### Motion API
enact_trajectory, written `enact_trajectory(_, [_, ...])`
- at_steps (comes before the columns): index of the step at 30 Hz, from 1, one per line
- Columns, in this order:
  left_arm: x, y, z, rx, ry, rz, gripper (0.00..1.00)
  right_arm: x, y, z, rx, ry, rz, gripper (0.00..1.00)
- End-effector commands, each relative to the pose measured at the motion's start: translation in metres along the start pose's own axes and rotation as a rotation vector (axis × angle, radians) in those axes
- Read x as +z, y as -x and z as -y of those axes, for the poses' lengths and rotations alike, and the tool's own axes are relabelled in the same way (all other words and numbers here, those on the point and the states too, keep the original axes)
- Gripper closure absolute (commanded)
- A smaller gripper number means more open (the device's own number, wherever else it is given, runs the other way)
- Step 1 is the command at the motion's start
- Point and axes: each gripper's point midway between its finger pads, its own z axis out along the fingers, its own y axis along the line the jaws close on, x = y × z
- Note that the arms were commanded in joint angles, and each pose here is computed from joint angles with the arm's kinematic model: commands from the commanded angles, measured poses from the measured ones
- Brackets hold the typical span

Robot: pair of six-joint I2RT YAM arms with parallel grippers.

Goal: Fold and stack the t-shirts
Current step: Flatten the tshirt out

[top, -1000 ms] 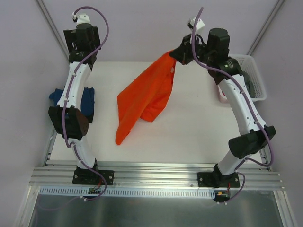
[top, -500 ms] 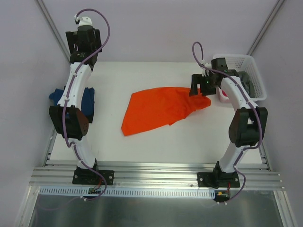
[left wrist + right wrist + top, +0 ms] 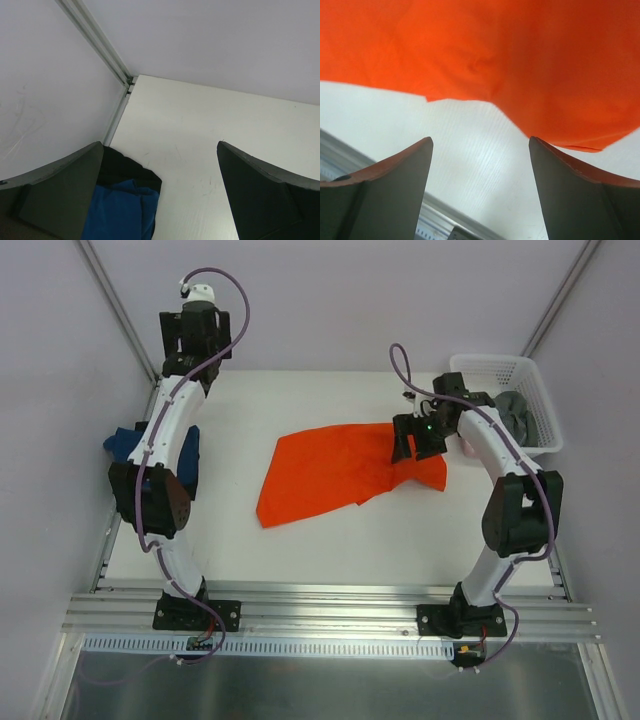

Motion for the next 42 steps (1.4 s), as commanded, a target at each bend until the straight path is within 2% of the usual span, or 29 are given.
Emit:
enact_trajectory(1, [-0.019,0.004,0.018,0.021,-0.069,0.019,0.01,0.005,-0.021,-0.034,-0.056,0.132,-0.108,0.18])
enact_trajectory(5, [-0.032,-0.019,0.043,0.043,-0.137,-0.031,0.01,0.022,-0.033,-0.029,-0.113,0.104,-0.166,0.18])
enact_trajectory(6, [-0.036,-0.037,0.049,0.06,-0.16,-0.076,0.01,0.027,-0.037,-0.022,-0.142,0.075,-0.203,0.18])
enact_trajectory(8, [-0.053,-0.047,0.063,0.042,-0.238,-0.108,0.01,0.035,-0.043,-0.008,-0.135,0.023,-0.257,0.18])
enact_trajectory(11, [-0.077,-0.092,0.076,0.062,-0.333,-0.219,0.01,0.038,-0.04,0.008,-0.178,-0.052,-0.236,0.18])
enact_trajectory(15, [-0.107,-0.129,0.082,0.04,-0.431,-0.341,0.01,0.033,-0.032,0.034,-0.203,-0.181,-0.205,0.18])
enact_trajectory(23, [-0.156,-0.193,0.088,0.025,-0.572,-0.565,0.03,0.014,-0.053,0.031,-0.125,-0.16,-0.24,0.18])
enact_trajectory(28, [-0.169,-0.205,0.093,0.0,-0.622,-0.614,0.03,0.007,-0.073,0.016,-0.098,-0.114,-0.265,0.18])
enact_trajectory(32, [-0.16,-0.195,0.099,-0.001,-0.624,-0.596,0.02,0.025,-0.08,0.021,-0.072,-0.114,-0.283,0.2])
enact_trajectory(40, [-0.144,-0.185,0.114,0.012,-0.647,-0.573,0.02,0.067,-0.042,0.057,-0.097,-0.212,-0.255,0.22])
enact_trajectory(42, [-0.144,-0.188,0.116,0.028,-0.643,-0.574,0.02,0.076,-0.03,0.062,-0.102,-0.226,-0.239,0.26])
